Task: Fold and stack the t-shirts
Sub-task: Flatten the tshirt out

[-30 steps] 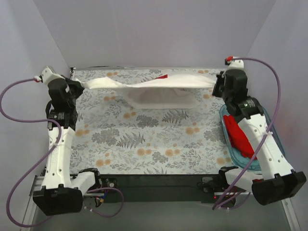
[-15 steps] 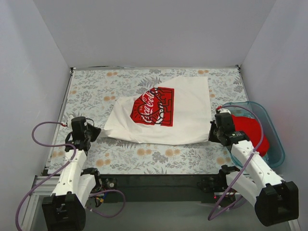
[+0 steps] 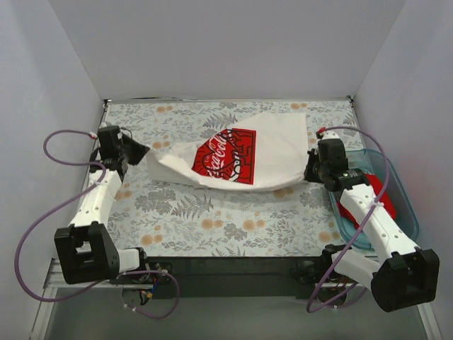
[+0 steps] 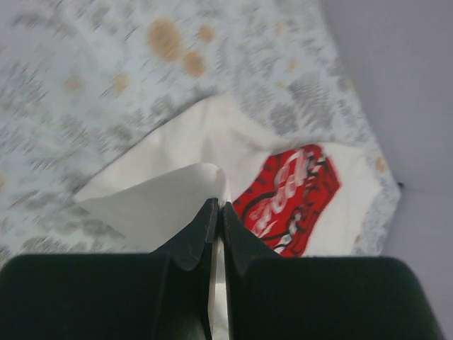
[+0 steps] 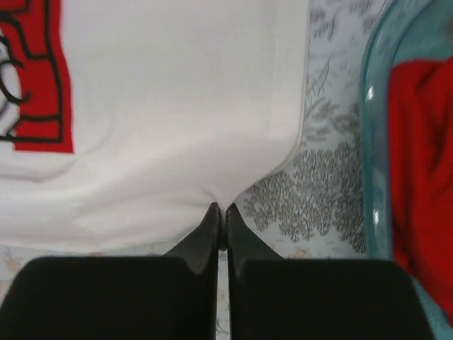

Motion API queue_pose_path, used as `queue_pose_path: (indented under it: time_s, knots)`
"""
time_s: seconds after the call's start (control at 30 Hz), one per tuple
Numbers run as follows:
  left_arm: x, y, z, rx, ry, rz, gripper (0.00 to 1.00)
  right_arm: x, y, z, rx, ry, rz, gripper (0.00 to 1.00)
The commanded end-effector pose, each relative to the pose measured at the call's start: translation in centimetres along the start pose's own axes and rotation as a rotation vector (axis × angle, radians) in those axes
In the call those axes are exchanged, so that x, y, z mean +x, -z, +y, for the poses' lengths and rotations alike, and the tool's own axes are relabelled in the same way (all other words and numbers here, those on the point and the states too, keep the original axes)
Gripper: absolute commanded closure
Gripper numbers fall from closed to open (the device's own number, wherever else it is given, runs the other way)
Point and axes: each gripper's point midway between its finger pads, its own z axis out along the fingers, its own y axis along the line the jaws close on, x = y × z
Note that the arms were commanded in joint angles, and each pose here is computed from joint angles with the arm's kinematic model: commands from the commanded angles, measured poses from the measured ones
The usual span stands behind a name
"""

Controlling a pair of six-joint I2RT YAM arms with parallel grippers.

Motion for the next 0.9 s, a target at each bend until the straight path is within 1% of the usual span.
queue_pose_path:
  time_s: [0.0, 0.03, 0.1, 0.13, 0.17, 0.2, 0.23, 0.27, 0.3, 0.33, 0.37, 0.4, 0.43, 0.47, 0.5, 0.53, 0.6, 0.67, 0.7, 0.77, 0.8, 0.87]
  knots:
    - [-7.8, 2.3, -11.5, 0.283, -0.072, -0.126, 1.00, -11.1, 4.1, 1.3, -0.009, 0.000, -0.302, 0.99]
    - [-9.1, 3.0, -13.1, 0.320, -0.086, -0.153, 1.00, -14.0, 6.2, 1.7, -0.018, -0.005, -0.381, 0.99]
    - [-11.3, 5.3, -15.9, 0.394, -0.122, -0.229, 1.00, -16.1, 8.1, 1.7, -0.017, -0.013, -0.469, 0.99]
    - [-12.4, 7.2, -16.7, 0.425, -0.129, -0.298, 1.00, -16.7, 9.4, 1.7, -0.026, -0.017, -0.512, 0.99]
    - [-12.5, 7.7, -16.4, 0.424, -0.128, -0.320, 1.00, -16.4, 9.6, 1.7, -0.028, -0.011, -0.521, 0.99]
    - [-12.0, 8.2, -15.1, 0.409, -0.119, -0.338, 1.00, -16.1, 10.2, 1.7, -0.046, -0.011, -0.543, 0.99]
    - [-11.2, 7.8, -14.0, 0.386, -0.116, -0.328, 1.00, -15.5, 10.0, 1.6, -0.052, -0.007, -0.539, 0.99]
    - [-10.5, 7.3, -12.7, 0.361, -0.109, -0.320, 1.00, -13.1, 8.3, 1.3, -0.049, -0.001, -0.484, 0.99]
    - [-9.6, 7.0, -11.3, 0.335, -0.095, -0.310, 1.00, -11.8, 7.6, 1.1, -0.051, -0.003, -0.459, 0.99]
    - [-6.7, 4.7, -7.3, 0.255, -0.055, -0.248, 1.00, -10.6, 7.4, 0.9, -0.056, -0.006, -0.449, 0.99]
    - [-5.7, 4.9, -6.2, 0.252, -0.037, -0.243, 1.00, -8.9, 6.4, 0.6, -0.053, -0.006, -0.414, 0.99]
    - [-3.9, 4.0, -4.1, 0.219, -0.018, -0.214, 1.00, -6.0, 4.6, 0.1, -0.049, -0.010, -0.347, 0.99]
    - [-1.0, 2.5, -0.5, 0.154, 0.031, -0.158, 1.00, -4.6, 4.1, -0.1, -0.054, -0.015, -0.327, 0.99]
    - [0.3, 2.4, 1.1, 0.134, 0.050, -0.147, 1.00, -3.2, 3.6, -0.3, -0.056, -0.018, -0.298, 0.99]
    - [1.4, 2.1, 2.4, 0.113, 0.063, -0.130, 0.99, -0.9, 2.5, -0.6, -0.056, -0.028, -0.247, 0.99]
    - [3.6, 1.5, 5.1, 0.052, 0.097, -0.088, 0.97, 0.0, 2.5, -0.7, -0.059, -0.035, -0.235, 0.99]
    - [4.6, 1.8, 6.5, 0.021, 0.108, -0.078, 0.92, 1.8, 2.0, -1.0, -0.062, -0.038, -0.196, 0.99]
    - [5.6, 2.0, 8.1, -0.039, 0.105, -0.057, 0.86, 2.7, 2.0, -1.1, -0.063, -0.043, -0.181, 0.99]
    - [5.5, 2.2, 8.5, -0.061, 0.101, -0.065, 0.81, 3.0, 2.1, -1.0, -0.070, -0.043, -0.174, 0.99]
    - [5.9, 2.6, 9.2, -0.106, 0.088, -0.038, 0.73, 3.4, 2.1, -0.9, -0.082, -0.047, -0.167, 0.99]
    - [5.6, 2.8, 9.7, -0.140, 0.078, -0.057, 0.63, 3.4, 2.3, -0.6, -0.098, -0.047, -0.163, 0.99]
    - [5.8, 3.2, 10.4, -0.181, 0.054, -0.040, 0.54, 3.1, 2.5, -0.2, -0.115, -0.048, -0.164, 0.99]
